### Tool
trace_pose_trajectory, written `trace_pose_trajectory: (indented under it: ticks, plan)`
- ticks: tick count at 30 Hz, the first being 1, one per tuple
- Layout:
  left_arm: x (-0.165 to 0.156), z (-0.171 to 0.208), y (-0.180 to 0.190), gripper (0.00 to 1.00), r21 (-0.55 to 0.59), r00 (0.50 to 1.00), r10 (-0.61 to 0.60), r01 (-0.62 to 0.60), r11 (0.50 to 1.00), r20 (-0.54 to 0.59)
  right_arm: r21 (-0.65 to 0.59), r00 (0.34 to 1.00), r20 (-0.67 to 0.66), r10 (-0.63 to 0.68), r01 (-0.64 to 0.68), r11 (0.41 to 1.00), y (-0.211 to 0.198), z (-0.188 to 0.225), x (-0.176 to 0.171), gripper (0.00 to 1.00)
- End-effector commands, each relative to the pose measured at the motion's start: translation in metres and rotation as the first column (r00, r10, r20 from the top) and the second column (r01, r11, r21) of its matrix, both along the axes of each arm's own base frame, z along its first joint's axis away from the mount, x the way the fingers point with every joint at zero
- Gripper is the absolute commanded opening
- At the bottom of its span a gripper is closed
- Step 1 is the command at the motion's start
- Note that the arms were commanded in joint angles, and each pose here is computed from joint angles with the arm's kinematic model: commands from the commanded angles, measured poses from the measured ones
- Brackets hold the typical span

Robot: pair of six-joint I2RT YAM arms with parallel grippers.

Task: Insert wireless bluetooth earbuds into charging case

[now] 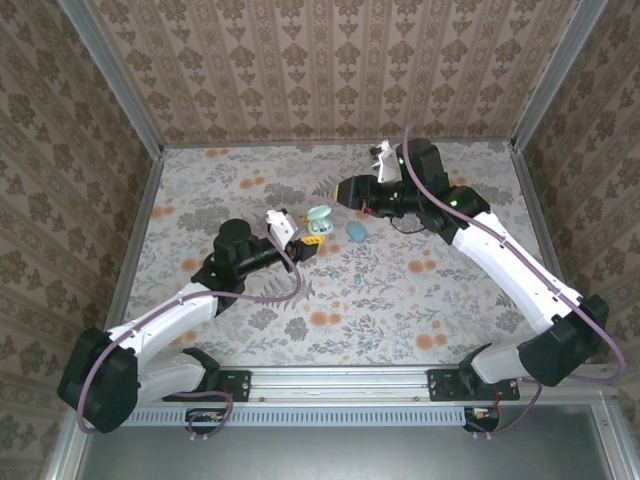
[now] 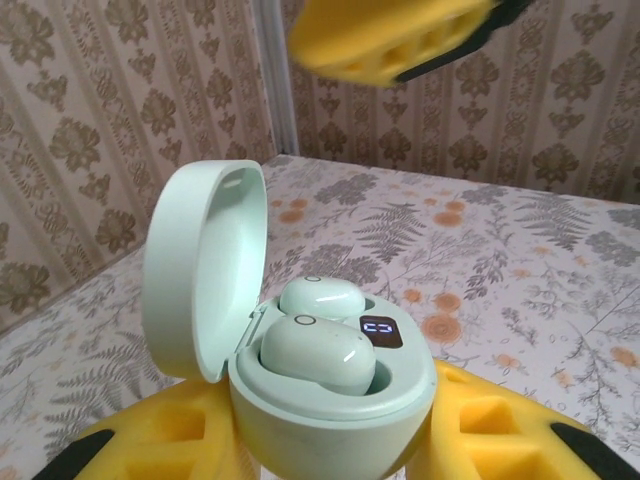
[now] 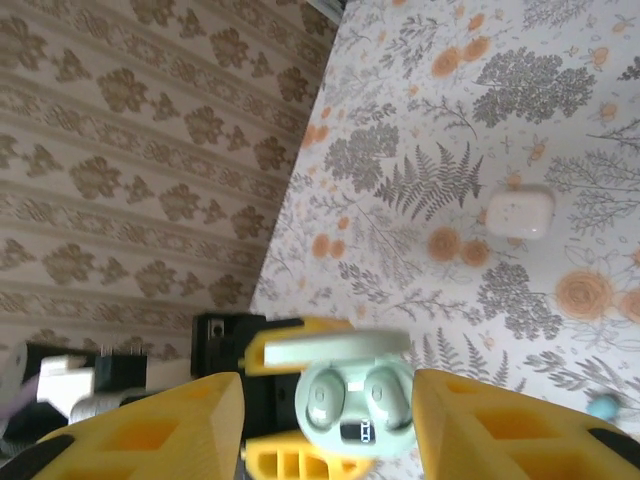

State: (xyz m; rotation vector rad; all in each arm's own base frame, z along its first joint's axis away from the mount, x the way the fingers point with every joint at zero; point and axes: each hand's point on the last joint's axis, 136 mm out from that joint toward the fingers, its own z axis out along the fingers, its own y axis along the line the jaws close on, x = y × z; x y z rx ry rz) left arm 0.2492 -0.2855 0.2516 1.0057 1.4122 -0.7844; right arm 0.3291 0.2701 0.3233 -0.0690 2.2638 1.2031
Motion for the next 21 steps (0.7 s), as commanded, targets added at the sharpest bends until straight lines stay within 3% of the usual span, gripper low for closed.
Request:
trace_pose_trajectory:
  ticks: [1,12,21]
  plan:
    - [-0.007,0.024,-0.011,0.27,-0.043,0.997,-0.063,0.065,0.997,0.045,0.073,0.996,-0.081,0.045,-0.039,0.997,0.014,-0.006,0.008,0.52]
    - [-0.009,0.031,-0.015,0.28,-0.052,0.996,-0.069,0.072,0.996,0.057,0.091,0.977,-0.185,0.107,-0.092,0.992,0.028,-0.03,0.013,0.55]
    - [-0.004,0.037,-0.014,0.27,-0.072,0.997,-0.041,0.046,0.996,0.069,0.106,0.971,-0.188,0.147,-0.129,0.986,0.027,-0.031,-0.001,0.58]
